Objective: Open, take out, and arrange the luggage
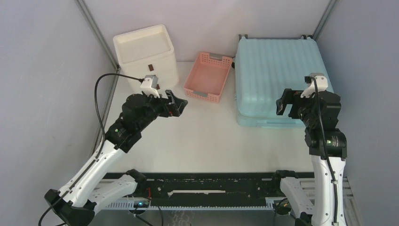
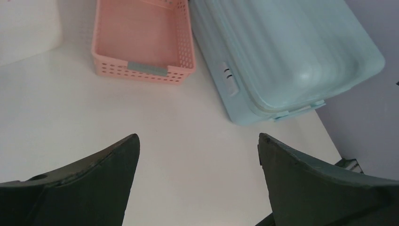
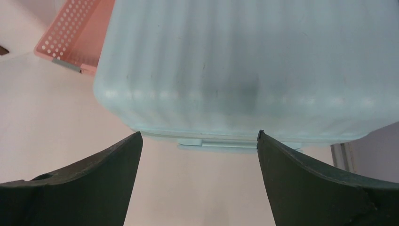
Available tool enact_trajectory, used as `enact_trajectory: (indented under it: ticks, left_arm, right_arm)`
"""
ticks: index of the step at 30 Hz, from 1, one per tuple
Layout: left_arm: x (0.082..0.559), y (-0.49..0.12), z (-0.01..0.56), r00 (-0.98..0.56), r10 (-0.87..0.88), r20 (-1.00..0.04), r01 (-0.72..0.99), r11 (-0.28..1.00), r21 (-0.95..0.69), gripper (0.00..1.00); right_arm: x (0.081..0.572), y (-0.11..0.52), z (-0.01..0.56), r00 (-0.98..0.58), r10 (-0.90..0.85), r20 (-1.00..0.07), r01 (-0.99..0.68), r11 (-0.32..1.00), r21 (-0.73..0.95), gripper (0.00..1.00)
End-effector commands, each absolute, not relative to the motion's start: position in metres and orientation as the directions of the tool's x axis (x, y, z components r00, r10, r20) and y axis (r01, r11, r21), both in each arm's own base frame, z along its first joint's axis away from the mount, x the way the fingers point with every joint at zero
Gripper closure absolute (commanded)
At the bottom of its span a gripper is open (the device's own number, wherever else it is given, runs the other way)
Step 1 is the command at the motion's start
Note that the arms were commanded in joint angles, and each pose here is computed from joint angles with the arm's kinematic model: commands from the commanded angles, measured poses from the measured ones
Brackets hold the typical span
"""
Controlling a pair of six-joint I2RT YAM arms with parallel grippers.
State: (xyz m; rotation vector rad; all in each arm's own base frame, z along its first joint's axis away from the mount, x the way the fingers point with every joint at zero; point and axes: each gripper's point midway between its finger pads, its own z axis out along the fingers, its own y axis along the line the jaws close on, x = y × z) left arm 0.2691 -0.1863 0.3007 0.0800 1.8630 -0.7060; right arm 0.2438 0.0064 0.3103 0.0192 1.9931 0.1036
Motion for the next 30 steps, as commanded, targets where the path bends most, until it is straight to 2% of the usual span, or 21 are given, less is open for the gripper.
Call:
enact_trajectory:
  ticks: [1,5,11,16,18,22,30]
  left_arm:
    - [0.266,-0.203,0.361,-0.296,-0.325,-0.898,0.492,0.754,-0.435,0.0]
    - [0.264,-0.207,0.366,-0.282,-0.361,-0.889,0.507,0.73,-0.458,0.0]
    - [0.262,-0.209,0.366,-0.285,-0.404,-0.869,0.507,0.706,-0.495,0.01]
    - [0.264,-0.219,0.359,-0.329,-0.451,-0.83,0.504,0.659,-0.558,0.04]
    - [0.266,-0.227,0.353,-0.358,-0.47,-0.807,0.505,0.629,-0.591,0.06]
    - [0.269,-0.243,0.343,-0.414,-0.506,-0.757,0.506,0.563,-0.653,0.08]
    - [0.282,-0.265,0.321,-0.478,-0.491,-0.728,0.495,0.534,-0.685,0.15]
  right_arm:
    - [0.25,0.0,0.341,-0.323,0.123,-0.938,0.026,0.992,0.121,0.0]
    - [0.252,0.019,0.349,-0.313,0.085,-0.946,-0.095,0.988,0.12,0.01]
    - [0.245,0.061,0.347,-0.291,-0.114,-0.95,-0.397,0.918,0.012,0.0]
    - [0.246,0.071,0.337,-0.308,-0.193,-0.932,-0.494,0.869,-0.016,0.0]
    - [0.25,0.065,0.342,-0.311,-0.18,-0.933,-0.479,0.878,-0.01,0.0]
    - [0.273,0.021,0.351,-0.399,-0.042,-0.916,-0.338,0.935,0.104,0.0]
    - [0.304,-0.078,0.366,-0.422,0.106,-0.9,-0.086,0.984,0.156,0.0]
